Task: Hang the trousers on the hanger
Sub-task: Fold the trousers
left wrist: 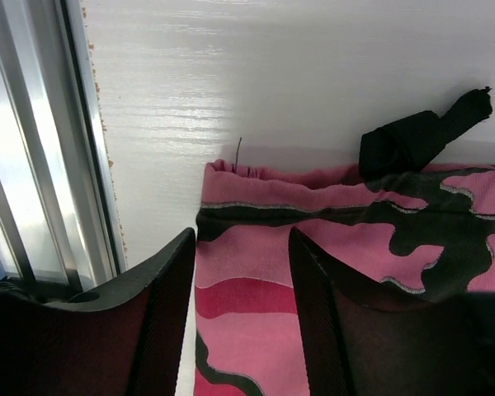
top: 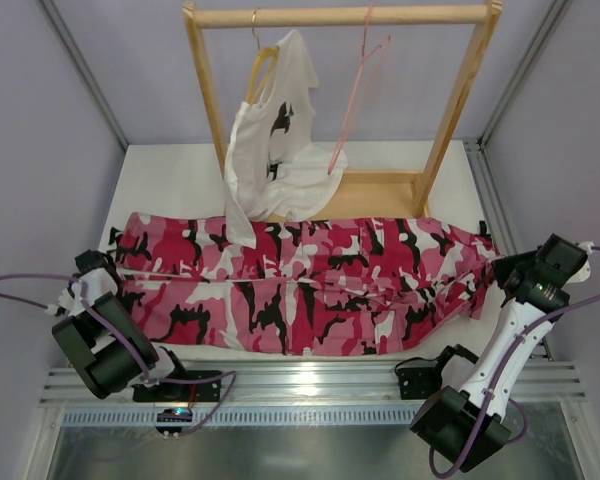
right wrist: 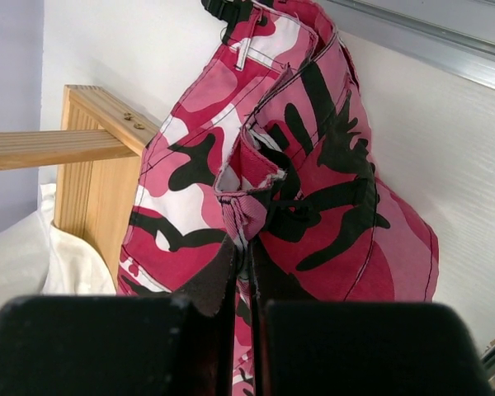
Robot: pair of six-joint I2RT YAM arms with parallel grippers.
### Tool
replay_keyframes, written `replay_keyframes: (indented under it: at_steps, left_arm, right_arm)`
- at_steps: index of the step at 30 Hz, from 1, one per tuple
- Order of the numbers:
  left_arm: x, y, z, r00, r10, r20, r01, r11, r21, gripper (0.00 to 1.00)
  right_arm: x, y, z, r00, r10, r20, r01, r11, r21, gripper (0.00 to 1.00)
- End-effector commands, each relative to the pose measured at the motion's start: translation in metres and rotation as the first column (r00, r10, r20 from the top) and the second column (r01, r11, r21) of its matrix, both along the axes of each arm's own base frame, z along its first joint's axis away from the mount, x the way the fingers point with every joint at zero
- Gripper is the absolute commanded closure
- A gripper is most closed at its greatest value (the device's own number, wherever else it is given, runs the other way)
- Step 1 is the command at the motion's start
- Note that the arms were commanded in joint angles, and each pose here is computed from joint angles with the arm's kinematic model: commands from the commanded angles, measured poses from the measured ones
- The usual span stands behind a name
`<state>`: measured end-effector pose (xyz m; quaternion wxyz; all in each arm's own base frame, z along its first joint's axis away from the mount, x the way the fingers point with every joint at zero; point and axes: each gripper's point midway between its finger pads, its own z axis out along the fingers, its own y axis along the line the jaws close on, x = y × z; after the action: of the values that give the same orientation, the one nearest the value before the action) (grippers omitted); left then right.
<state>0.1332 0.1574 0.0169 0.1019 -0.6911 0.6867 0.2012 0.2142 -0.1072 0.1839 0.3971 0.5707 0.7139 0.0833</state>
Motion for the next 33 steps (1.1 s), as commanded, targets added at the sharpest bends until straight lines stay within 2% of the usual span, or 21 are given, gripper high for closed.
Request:
replay_keyframes:
  at_steps: [1,5,8,10,11,12,14,18,22,29,33]
  left_arm:
    - [0.003,0.001,-0.008,1.000,-0.006,-0.001,0.006,1.000,-0.007,0.50]
    - [0.011,0.005,-0.010,0.999,-0.044,0.002,0.044,0.999,-0.011,1.00]
    - [0.024,0.008,0.001,0.997,-0.062,0.047,0.063,0.998,-0.019,1.00]
    - [0.043,0.003,0.013,0.987,-0.072,0.146,0.077,0.997,-0.027,1.00]
    - [0.059,-0.002,0.026,0.967,-0.104,0.232,0.105,0.994,0.006,1.00]
    - [0.065,-0.005,0.032,0.954,-0.112,0.278,0.111,0.994,0.018,1.00]
    - [0.074,0.002,0.063,0.925,-0.155,0.348,0.126,0.986,0.105,1.00]
    - [0.069,0.014,0.125,0.897,-0.213,0.387,0.115,0.959,0.261,1.00]
    - [0.075,0.022,0.196,0.839,-0.278,0.467,0.089,0.918,0.386,1.00]
    - [0.073,0.015,0.256,0.797,-0.325,0.510,0.094,0.900,0.426,1.00]
    - [0.067,0.010,0.265,0.792,-0.334,0.512,0.097,0.896,0.434,1.00]
  right_arm:
    - [0.001,-0.005,0.014,0.999,-0.004,0.034,0.006,0.998,-0.057,0.96]
    - [-0.001,-0.004,0.018,0.999,-0.013,0.045,0.016,0.998,-0.061,0.96]
    - [-0.004,-0.012,0.022,0.999,-0.044,0.021,0.046,0.995,-0.084,0.96]
    - [-0.010,-0.023,0.031,0.994,-0.108,-0.023,0.105,0.990,-0.099,0.96]
    - [-0.013,-0.034,0.029,0.984,-0.165,-0.066,0.157,0.981,-0.109,0.96]
    - [-0.012,-0.040,0.047,0.982,-0.185,-0.048,0.177,0.975,-0.133,0.96]
    - [-0.024,-0.047,0.057,0.968,-0.228,-0.106,0.209,0.964,-0.163,0.96]
    - [-0.054,-0.060,0.100,0.936,-0.331,-0.117,0.283,0.909,-0.305,0.96]
    - [-0.073,-0.058,0.097,0.921,-0.355,-0.161,0.283,0.893,-0.349,0.96]
    - [-0.119,-0.062,0.093,0.852,-0.470,-0.231,0.320,0.816,-0.481,0.96]
    - [-0.144,-0.062,0.101,0.794,-0.558,-0.240,0.381,0.766,-0.518,0.96]
